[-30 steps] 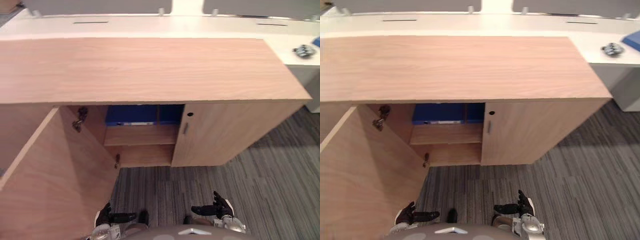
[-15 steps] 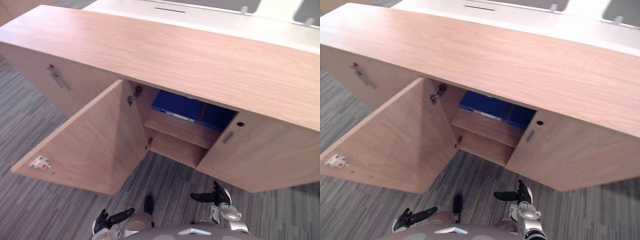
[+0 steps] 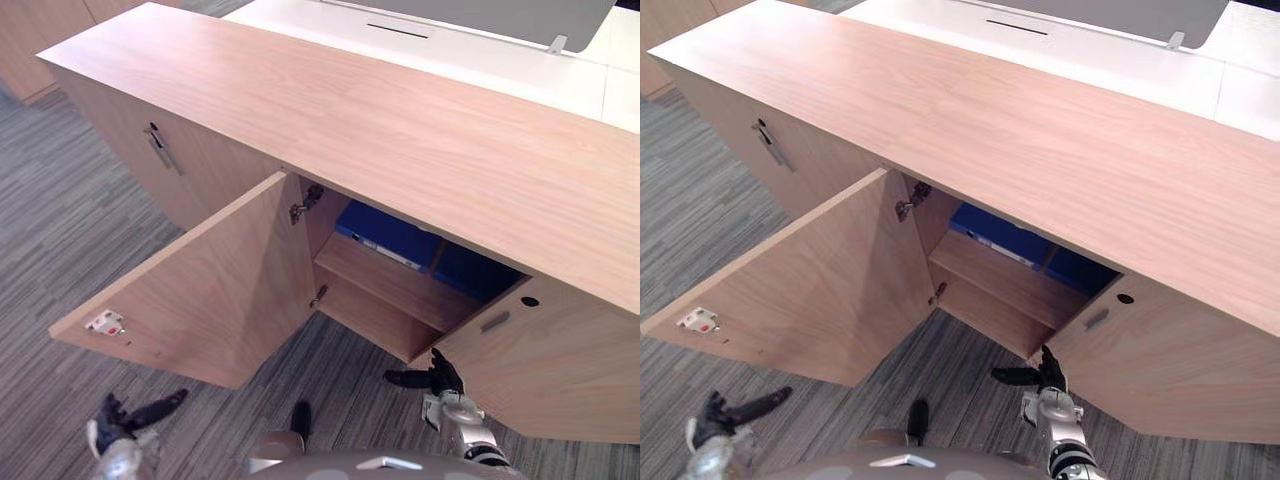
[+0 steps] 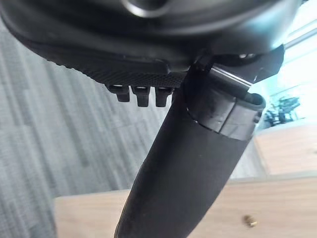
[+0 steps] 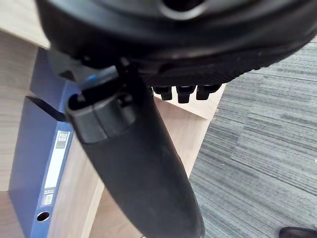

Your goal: Walk over to the cabinet, pick up the folder, carry it to the office cabinet, place the folder inside the office cabinet, then close the office cabinet door

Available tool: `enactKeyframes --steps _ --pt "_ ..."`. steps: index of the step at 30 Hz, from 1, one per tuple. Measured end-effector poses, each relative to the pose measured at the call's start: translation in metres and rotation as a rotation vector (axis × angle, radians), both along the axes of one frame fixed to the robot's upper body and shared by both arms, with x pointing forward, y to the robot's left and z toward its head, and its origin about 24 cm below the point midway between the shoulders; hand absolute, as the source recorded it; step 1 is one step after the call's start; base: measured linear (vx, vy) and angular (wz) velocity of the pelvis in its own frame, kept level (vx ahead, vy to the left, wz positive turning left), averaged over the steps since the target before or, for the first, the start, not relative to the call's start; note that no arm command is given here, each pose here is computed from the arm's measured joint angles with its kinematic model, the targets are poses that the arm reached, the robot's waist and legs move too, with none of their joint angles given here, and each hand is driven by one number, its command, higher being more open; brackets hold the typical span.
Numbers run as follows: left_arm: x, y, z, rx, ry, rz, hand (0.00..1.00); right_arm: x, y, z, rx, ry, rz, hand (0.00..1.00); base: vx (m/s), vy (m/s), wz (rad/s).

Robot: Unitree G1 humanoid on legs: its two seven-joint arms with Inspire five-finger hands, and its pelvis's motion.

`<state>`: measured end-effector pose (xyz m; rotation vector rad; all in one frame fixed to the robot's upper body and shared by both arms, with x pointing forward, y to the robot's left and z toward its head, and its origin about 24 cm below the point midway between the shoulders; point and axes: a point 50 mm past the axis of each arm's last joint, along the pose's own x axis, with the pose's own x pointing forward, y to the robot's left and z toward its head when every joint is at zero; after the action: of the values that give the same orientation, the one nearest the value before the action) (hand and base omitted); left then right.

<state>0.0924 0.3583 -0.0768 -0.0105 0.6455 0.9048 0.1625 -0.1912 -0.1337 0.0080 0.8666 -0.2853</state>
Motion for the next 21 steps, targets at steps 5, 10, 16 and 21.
enactKeyframes --steps 5,10,16,21 --pt "0.023 0.016 0.028 0.119 -0.061 -0.079 1.0 -0.013 -0.003 -0.006 -0.005 0.043 -0.006 1.0 -0.05 0.041 -0.15" --pt "0.035 0.013 0.039 0.15 -0.11 -0.12 1.0 -0.038 -0.005 -0.014 -0.002 0.106 -0.021 1.0 -0.12 0.032 -0.22" --pt "0.051 -0.004 0.047 0.162 -0.178 -0.213 1.0 -0.057 -0.012 -0.019 -0.006 0.165 -0.027 1.0 -0.12 -0.012 -0.06" --pt "0.041 -0.009 0.04 0.134 -0.174 -0.196 1.0 -0.066 -0.017 -0.021 -0.013 0.194 -0.034 1.0 0.04 -0.031 -0.01"
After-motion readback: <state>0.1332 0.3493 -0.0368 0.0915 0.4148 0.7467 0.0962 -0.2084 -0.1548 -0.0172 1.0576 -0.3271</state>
